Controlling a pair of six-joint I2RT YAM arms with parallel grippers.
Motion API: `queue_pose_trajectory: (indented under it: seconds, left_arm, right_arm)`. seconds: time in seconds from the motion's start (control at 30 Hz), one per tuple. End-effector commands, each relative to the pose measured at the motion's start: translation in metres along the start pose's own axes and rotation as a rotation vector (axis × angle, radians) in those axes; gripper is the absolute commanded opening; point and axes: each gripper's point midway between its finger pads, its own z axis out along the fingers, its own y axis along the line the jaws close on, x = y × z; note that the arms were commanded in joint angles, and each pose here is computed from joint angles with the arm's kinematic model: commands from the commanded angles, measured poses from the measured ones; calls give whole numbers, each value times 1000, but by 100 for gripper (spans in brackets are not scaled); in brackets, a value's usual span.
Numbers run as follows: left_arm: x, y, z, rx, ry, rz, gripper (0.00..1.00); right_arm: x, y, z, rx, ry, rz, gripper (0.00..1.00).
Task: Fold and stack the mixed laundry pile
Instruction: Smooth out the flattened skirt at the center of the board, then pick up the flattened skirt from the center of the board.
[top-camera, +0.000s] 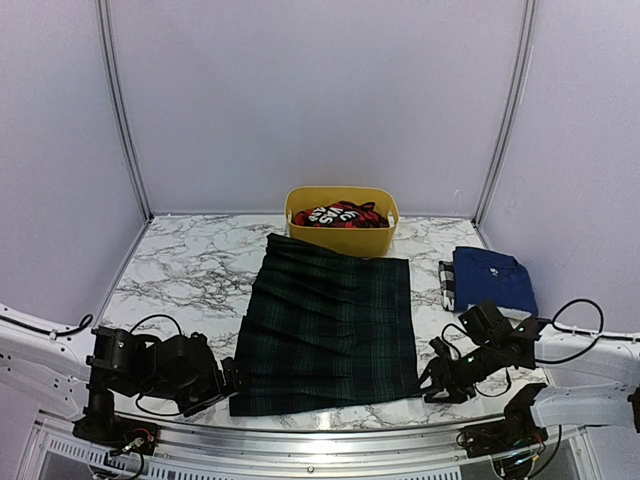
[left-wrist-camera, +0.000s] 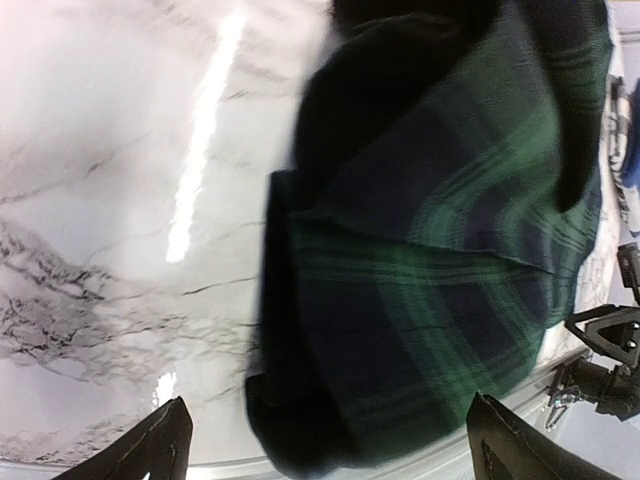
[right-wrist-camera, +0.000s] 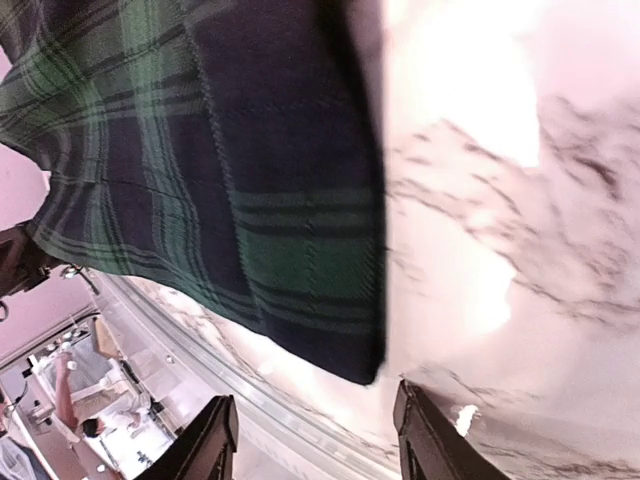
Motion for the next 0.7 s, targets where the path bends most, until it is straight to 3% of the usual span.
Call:
queue_pose_trajectory:
  seconds: [0.0,0.2,0.4,0.47,0.57,0.67]
  left_arm:
    - [12,28,12,-77,36,-110,99]
    - [20,33,33,16,58,-135,98]
    - [25,14,52,88,100,-92,91]
    - [31,7,59,91,136,-68,79]
    - [26,-8,55,121,127,-26,46]
    - [11,-23,36,152,66,-8,19]
  right_arm:
    - [-7,-13,17,6,-12,67,50]
    - [-10,-20,29,23,4,54,34]
    - [-19,-8,26,-17,-23,26,4]
    - [-21,-1,22,-28,-31,10,0]
    - [-25,16,10,-61,-56,-32,0]
    - [-25,28,-4,-74,-80,-64,0]
